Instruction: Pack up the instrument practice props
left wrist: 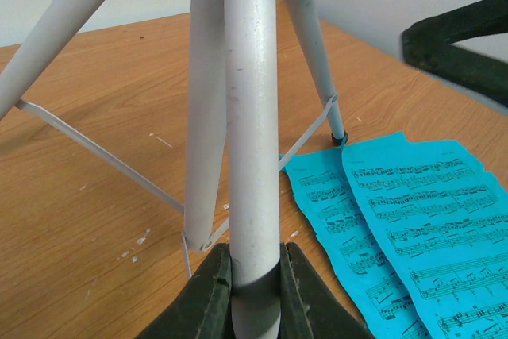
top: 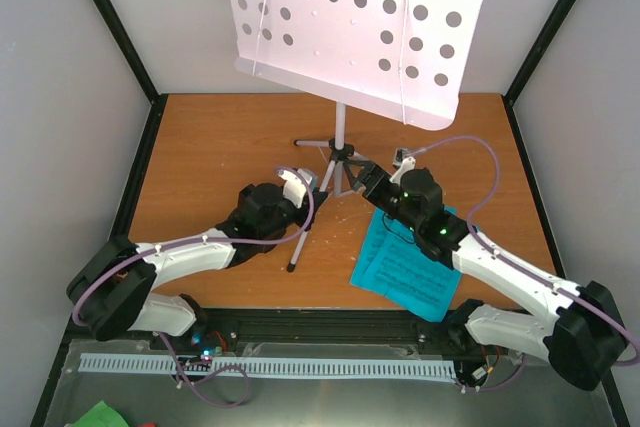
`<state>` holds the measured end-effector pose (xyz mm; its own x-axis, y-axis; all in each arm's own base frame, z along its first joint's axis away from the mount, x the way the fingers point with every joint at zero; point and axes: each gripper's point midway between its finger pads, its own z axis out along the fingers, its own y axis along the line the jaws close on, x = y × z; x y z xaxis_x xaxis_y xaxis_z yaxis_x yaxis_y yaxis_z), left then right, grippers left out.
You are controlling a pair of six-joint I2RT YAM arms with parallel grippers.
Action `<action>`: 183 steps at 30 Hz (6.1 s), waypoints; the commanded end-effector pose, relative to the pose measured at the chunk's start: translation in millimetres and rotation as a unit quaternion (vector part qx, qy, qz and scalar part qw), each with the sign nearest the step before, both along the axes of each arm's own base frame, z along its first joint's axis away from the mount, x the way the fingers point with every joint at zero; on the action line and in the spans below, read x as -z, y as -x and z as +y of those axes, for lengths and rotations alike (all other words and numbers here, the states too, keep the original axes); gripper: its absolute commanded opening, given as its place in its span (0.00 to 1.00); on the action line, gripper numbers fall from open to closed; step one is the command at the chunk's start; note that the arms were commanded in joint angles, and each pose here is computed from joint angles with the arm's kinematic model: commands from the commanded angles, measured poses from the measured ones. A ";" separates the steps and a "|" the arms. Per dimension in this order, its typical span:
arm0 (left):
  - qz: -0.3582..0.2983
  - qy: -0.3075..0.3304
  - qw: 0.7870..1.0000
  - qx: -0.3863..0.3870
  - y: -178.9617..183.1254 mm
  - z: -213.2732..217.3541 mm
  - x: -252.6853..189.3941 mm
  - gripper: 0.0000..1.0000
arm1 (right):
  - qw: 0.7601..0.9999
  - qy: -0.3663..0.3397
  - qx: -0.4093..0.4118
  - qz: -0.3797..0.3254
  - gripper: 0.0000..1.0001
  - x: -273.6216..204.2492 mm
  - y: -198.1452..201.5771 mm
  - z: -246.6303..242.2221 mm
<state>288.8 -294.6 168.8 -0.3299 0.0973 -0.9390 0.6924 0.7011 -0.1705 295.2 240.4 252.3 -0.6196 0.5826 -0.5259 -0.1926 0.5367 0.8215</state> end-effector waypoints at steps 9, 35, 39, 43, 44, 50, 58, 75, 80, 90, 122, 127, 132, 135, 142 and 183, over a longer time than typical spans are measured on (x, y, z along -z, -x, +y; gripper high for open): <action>-0.017 0.003 0.999 0.035 15.1 -4.7 -10.0 0.03 | 0.997 -0.076 -0.009 0.025 0.79 -15.4 -23.0 27.6; -0.016 -0.001 0.999 0.037 14.8 -5.8 -7.8 0.03 | 0.988 -0.140 0.028 0.050 0.62 -7.1 -29.7 17.3; -0.016 0.000 0.999 0.037 14.7 -6.1 -8.7 0.03 | 0.985 -0.159 0.020 0.057 0.58 -8.0 -31.4 22.4; -0.016 -0.001 0.999 0.038 14.9 -6.1 -8.1 0.03 | 0.985 -0.161 0.019 0.062 0.45 -5.9 -32.1 23.7; -0.015 -0.001 0.999 0.038 15.0 -6.2 -8.1 0.03 | 0.985 -0.160 0.021 0.063 0.42 -4.4 -31.9 22.8; -0.015 -0.002 0.999 0.038 15.0 -6.3 -8.1 0.03 | 0.984 -0.163 0.037 0.063 0.30 -1.6 -31.0 13.7; -0.014 -0.003 0.999 0.039 14.9 -6.8 -7.0 0.03 | 0.984 -0.170 0.027 0.057 0.28 -7.9 -29.8 14.3; -0.015 -0.002 0.999 0.038 15.0 -6.2 -8.0 0.03 | 0.992 -0.104 -0.012 -0.070 0.03 -22.3 -24.0 16.5; -0.016 -0.002 0.999 0.037 14.9 -5.5 -8.4 0.03 | 0.974 0.092 -0.056 -0.200 0.03 -33.3 -19.4 26.5; -0.017 -0.001 0.999 0.038 15.2 -6.0 -9.3 0.03 | 0.808 0.461 -0.185 -0.316 0.03 18.3 -7.3 44.2; -0.013 -0.002 0.999 0.038 14.5 -6.7 -6.4 0.03 | 0.995 -0.029 0.003 -0.091 0.95 -26.7 8.4 -8.9; -0.016 -0.002 0.999 0.035 14.5 -5.4 -8.0 0.03 | 0.990 -0.138 0.015 -0.018 0.95 -29.0 -2.7 -1.9; -0.018 -0.001 0.999 0.036 15.1 -4.9 -10.0 0.03 | 0.978 -0.198 0.022 0.062 0.90 -11.2 -11.3 7.6; -0.020 0.002 0.999 0.037 15.8 -4.8 -12.4 0.03 | 0.975 -0.204 0.024 0.082 0.84 -2.0 -16.0 11.0; -0.023 0.002 0.999 0.034 15.9 -3.1 -14.2 0.03 | 0.973 -0.217 0.024 0.081 0.72 -1.7 -26.5 16.4; -0.020 0.004 0.999 0.039 17.3 -4.3 -13.6 0.03 | 0.817 0.424 -0.113 -0.374 0.03 -43.0 -20.3 15.8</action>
<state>281.5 -292.2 175.7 -0.3180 0.0967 -0.9431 0.7058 0.6883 -0.1674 320.1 262.4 260.0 -0.4077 0.1867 -0.8938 -0.5397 0.7403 0.4008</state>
